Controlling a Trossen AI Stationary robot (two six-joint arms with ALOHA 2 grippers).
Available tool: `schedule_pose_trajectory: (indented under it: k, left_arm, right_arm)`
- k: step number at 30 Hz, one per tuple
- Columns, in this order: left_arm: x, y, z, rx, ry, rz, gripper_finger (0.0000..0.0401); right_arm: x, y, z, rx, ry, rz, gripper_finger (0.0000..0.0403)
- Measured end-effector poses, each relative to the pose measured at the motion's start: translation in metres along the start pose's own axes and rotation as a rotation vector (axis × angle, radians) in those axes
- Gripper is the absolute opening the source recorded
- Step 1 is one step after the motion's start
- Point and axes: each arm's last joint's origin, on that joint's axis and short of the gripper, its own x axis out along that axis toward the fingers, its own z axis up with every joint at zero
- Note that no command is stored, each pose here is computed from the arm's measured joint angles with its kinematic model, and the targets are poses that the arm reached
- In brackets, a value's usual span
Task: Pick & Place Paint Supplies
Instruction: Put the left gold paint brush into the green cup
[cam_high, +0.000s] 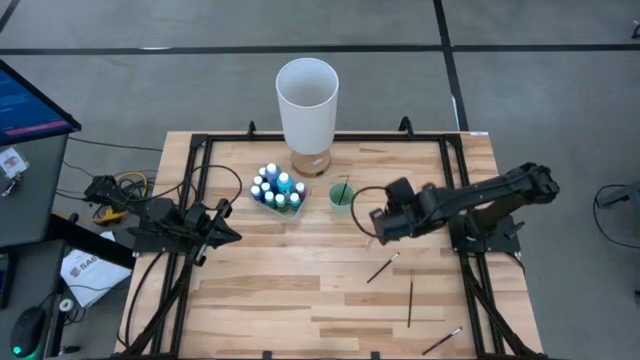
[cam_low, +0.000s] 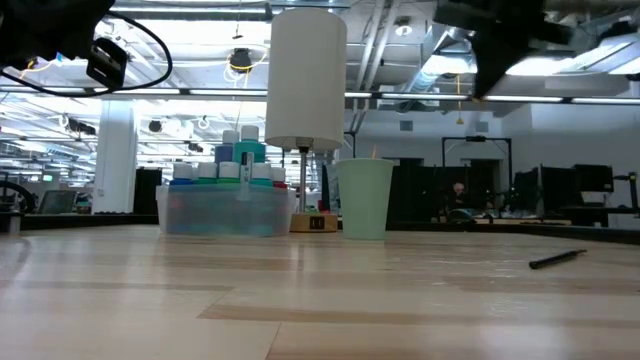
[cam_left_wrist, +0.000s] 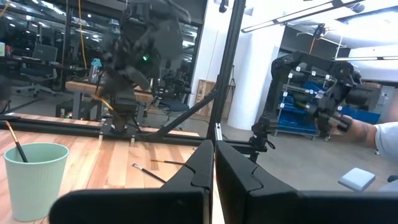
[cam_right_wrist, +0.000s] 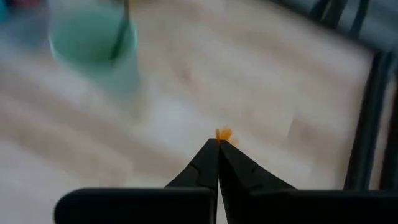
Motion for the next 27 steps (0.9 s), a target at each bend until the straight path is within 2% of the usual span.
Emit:
schedule_pose_trajectory:
  k: [5,12,20,27]
  left_arm:
    - [0.0,0.0,0.0,0.0,-0.001,0.0,0.0002]
    - [0.0,0.0,0.0,-0.001,-0.003,-0.001,0.0002]
    - [0.0,0.0,0.0,0.0,-0.003,-0.001,0.0002]
    - [0.0,0.0,0.0,0.0,-0.002,-0.005,0.0002]
  right_arm:
    - [-0.003,0.001,0.026,-0.037,-0.293,-0.047,0.0]
    - [0.004,0.015,0.051,-0.127,-0.53,-0.109,0.0]
    - [0.007,0.021,0.073,-0.168,-0.613,-0.149,0.0]
    - [0.025,0.022,0.066,-0.167,-0.606,-0.167,0.0]
